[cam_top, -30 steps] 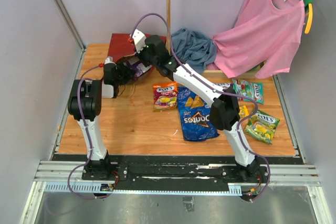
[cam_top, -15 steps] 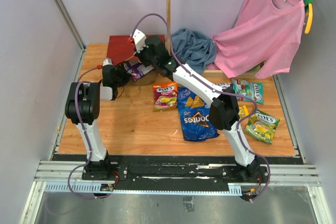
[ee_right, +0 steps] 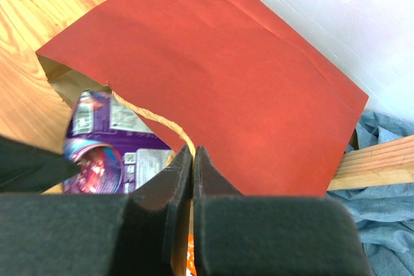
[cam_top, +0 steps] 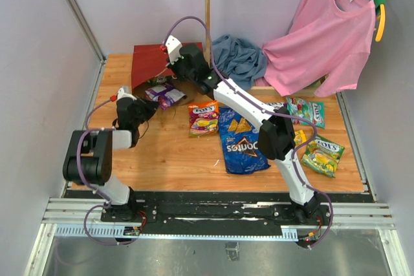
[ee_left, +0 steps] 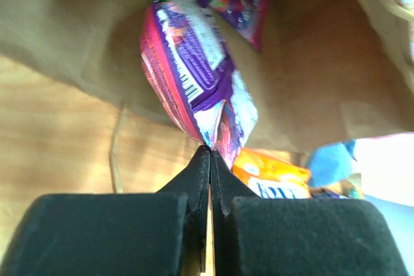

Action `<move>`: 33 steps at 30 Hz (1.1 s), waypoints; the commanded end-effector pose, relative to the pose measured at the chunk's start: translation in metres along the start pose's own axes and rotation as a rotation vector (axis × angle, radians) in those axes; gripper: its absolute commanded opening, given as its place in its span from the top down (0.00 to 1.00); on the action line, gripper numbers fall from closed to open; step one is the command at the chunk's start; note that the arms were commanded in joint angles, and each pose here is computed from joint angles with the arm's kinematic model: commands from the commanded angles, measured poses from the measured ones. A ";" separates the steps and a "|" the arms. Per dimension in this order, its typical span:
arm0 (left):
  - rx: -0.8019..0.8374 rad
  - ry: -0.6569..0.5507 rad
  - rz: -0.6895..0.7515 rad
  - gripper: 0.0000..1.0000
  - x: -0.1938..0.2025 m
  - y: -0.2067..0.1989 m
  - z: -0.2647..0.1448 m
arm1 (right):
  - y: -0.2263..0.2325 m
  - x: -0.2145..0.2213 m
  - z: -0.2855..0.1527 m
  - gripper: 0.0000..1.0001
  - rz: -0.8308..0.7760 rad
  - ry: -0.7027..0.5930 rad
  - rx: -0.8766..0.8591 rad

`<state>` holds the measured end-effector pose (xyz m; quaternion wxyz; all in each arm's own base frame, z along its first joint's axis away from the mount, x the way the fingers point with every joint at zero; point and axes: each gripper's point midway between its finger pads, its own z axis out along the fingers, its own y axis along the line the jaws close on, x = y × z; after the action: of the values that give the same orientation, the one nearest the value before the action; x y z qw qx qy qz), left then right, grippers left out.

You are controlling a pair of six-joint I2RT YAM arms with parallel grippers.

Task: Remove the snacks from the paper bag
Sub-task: Take out the snack from the paper bag, then place the snack at the center of the board.

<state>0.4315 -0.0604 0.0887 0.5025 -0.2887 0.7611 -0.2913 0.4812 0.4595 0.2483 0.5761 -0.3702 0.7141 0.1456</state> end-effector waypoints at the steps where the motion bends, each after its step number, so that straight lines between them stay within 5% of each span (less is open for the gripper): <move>1: 0.142 -0.076 -0.102 0.99 -0.014 -0.040 -0.041 | -0.016 -0.014 0.000 0.99 0.046 -0.044 0.050; 16: -0.297 -0.447 -0.081 0.99 -0.118 -0.037 -0.193 | -0.006 -0.024 -0.013 0.99 0.078 -0.068 0.009; 23: -0.801 -0.437 -0.169 0.99 -0.122 0.020 -0.214 | 0.001 -0.024 -0.016 0.99 0.079 -0.065 -0.009; 33: -0.894 -0.532 -0.265 0.99 -0.126 0.046 -0.219 | 0.006 -0.016 -0.021 0.99 0.059 -0.050 -0.023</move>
<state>0.2720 0.0710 0.1806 0.4256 -0.5948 0.6793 0.0597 0.4700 0.4566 0.2336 0.5588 -0.3580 0.7292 0.1668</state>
